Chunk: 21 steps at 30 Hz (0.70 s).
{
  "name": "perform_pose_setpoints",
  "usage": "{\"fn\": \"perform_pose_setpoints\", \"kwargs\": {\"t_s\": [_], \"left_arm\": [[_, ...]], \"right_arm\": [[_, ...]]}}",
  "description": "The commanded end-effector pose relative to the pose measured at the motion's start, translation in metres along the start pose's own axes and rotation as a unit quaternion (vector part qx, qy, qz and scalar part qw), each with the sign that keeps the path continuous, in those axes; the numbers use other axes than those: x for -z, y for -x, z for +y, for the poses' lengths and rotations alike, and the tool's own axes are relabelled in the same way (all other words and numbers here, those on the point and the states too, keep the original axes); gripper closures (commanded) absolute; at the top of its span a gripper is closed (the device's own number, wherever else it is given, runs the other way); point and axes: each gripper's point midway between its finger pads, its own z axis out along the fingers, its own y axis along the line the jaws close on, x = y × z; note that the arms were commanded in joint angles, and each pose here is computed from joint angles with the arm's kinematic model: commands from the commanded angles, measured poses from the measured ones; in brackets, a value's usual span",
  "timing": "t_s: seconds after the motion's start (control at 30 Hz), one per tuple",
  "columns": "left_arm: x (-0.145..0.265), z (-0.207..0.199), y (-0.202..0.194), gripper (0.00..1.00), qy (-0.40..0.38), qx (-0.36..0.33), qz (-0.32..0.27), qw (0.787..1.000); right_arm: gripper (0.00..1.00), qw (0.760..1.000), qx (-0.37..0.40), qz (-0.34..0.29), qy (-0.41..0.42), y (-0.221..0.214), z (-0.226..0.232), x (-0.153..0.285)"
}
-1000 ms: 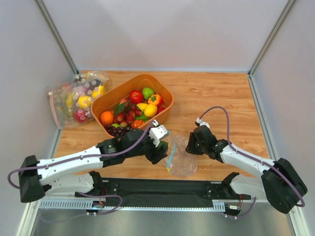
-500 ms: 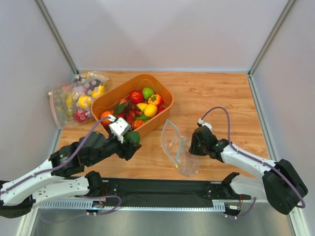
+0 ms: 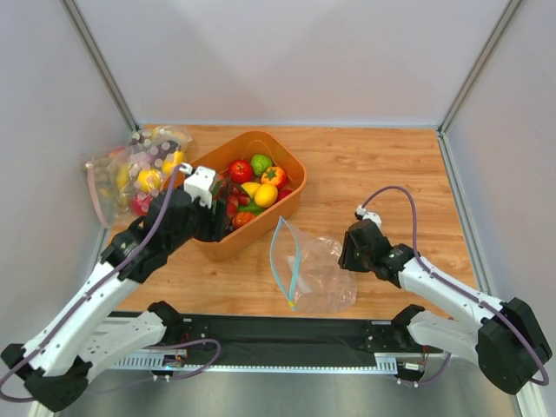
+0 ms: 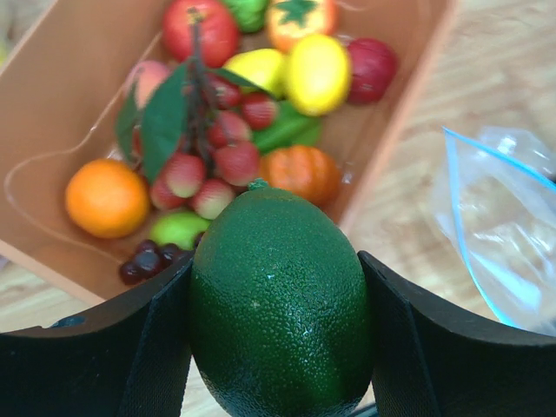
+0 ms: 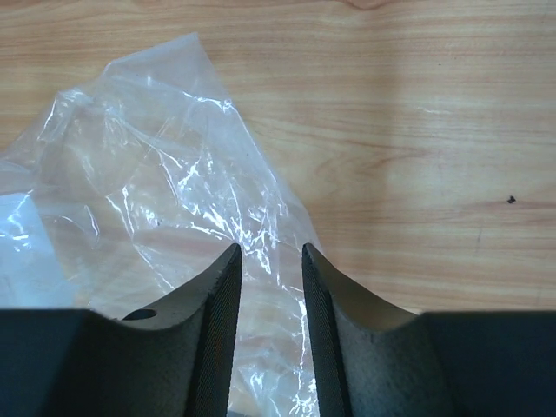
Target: Open the zip-top bag and remove the fake food
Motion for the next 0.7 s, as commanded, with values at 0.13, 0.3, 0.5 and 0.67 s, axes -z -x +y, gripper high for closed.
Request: {"fn": "perform_pose_setpoints", "kwargs": {"t_s": [0.13, 0.3, 0.5, 0.67], "left_arm": [[-0.040, 0.032, 0.025, 0.48, 0.015, 0.040, 0.022, 0.999], [-0.064, 0.041, 0.012, 0.49, 0.031, 0.029, 0.047, 0.998], [-0.077, 0.048, -0.008, 0.49, 0.051, 0.024, 0.084, 0.995], [-0.083, 0.048, -0.014, 0.39, 0.050, 0.021, 0.097, 0.994]], "right_arm": [[0.63, 0.999, 0.004, -0.038, 0.003, 0.023, 0.002, 0.024], [0.62, 0.998, 0.006, -0.060, 0.011, 0.033, 0.003, 0.042], [0.59, 0.996, 0.008, -0.082, 0.023, 0.045, 0.007, 0.065], [0.51, 0.994, 0.007, -0.102, 0.039, 0.057, 0.013, 0.086]]}}
